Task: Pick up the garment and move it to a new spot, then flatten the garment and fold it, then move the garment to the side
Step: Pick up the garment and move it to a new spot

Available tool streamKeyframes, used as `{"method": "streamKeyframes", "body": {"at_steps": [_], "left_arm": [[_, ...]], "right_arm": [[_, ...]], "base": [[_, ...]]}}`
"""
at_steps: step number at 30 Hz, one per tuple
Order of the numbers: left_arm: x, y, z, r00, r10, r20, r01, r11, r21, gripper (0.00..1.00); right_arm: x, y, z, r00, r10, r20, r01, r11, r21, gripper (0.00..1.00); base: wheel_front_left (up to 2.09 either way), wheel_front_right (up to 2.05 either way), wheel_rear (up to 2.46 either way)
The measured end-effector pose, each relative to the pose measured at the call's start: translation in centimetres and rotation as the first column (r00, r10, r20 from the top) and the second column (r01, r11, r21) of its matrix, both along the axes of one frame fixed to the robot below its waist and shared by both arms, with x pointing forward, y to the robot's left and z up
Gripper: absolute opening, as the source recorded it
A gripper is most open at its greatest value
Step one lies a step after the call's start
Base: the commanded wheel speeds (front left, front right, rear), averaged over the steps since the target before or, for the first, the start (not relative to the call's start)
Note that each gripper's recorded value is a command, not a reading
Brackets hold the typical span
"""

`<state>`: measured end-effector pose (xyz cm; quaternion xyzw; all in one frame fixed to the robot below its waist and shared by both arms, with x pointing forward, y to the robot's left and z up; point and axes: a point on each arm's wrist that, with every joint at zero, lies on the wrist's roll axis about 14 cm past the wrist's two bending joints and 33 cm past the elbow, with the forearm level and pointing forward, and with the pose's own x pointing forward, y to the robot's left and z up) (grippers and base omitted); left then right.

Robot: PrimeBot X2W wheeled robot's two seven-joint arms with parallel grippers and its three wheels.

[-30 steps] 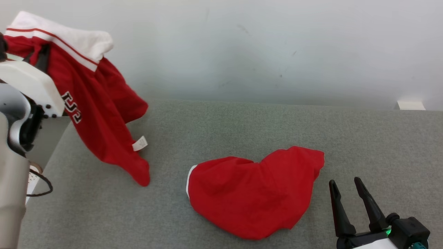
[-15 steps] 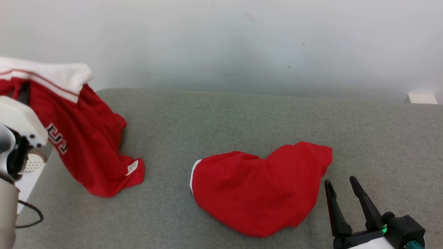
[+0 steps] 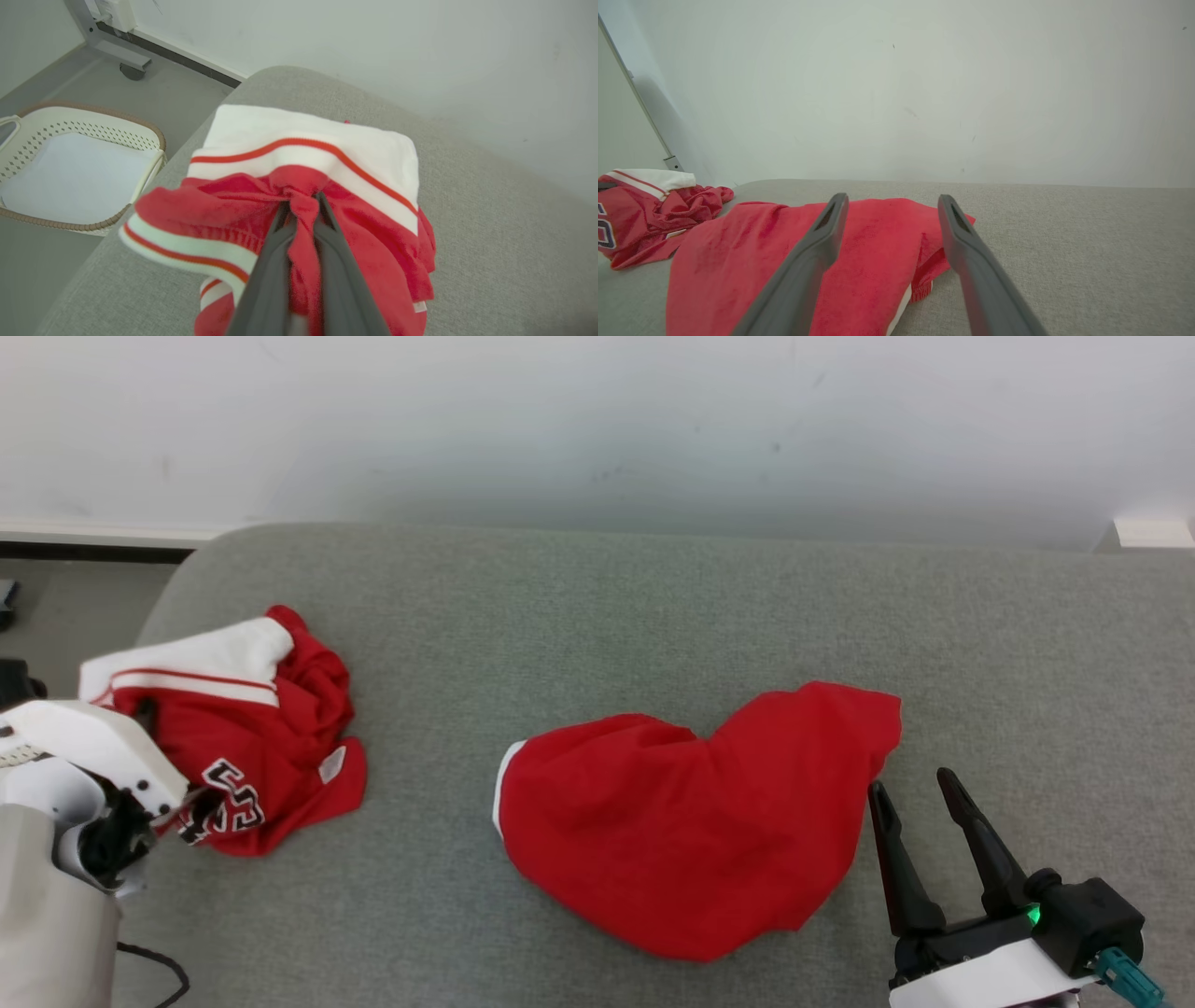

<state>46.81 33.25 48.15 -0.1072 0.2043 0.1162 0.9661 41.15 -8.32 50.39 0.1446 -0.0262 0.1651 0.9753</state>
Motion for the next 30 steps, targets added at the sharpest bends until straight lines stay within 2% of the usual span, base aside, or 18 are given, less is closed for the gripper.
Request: {"method": "streamKeyframes", "body": {"at_steps": [1, 2, 8, 15, 23, 30], "left_arm": [[0.0, -0.4, -0.9, 1.0, -0.003, -0.025, 0.002, 1.0, -0.03, 0.51], [0.1, -0.8, -1.6, 0.999, -0.01, -0.049, 0.008, 0.999, -0.052, 1.0], [0.4, -1.8, -3.3, 0.991, -0.043, -0.123, 0.033, 0.996, -0.083, 1.0], [1.0, -1.6, -0.3, 0.995, -0.072, -0.064, 0.07, 0.997, -0.032, 1.0], [1.7, -2.2, 6.7, 0.981, -0.152, 0.117, 0.137, 0.983, 0.122, 1.0], [1.8, -6.3, 13.1, 0.891, -0.269, 0.366, 0.203, 0.956, 0.21, 1.0]], "right_arm": [[0.1, -0.1, -0.2, 1.0, -0.001, -0.005, 0.001, 1.0, -0.001, 1.0], [0.2, -0.2, -0.4, 1.0, -0.005, -0.011, 0.005, 1.0, -0.002, 1.0], [0.2, -1.1, -0.9, 0.999, -0.028, -0.026, 0.028, 1.0, -0.013, 1.0], [-0.3, -1.4, 0.2, 0.999, -0.039, 0.003, 0.039, 0.999, -0.009, 1.0], [-1.5, -2.0, 1.7, 0.997, -0.06, 0.042, 0.06, 0.998, -0.003, 1.0], [-2.5, -2.6, 3.0, 0.994, -0.072, 0.079, 0.072, 0.997, -0.004, 1.0]], "base": [[0.0, 0.0, 0.0], [0.0, 0.0, 0.0], [0.0, 0.0, 0.0], [0.0, 0.0, 0.0], [0.0, 0.0, 0.0], [0.0, 0.0, 0.0]]}}
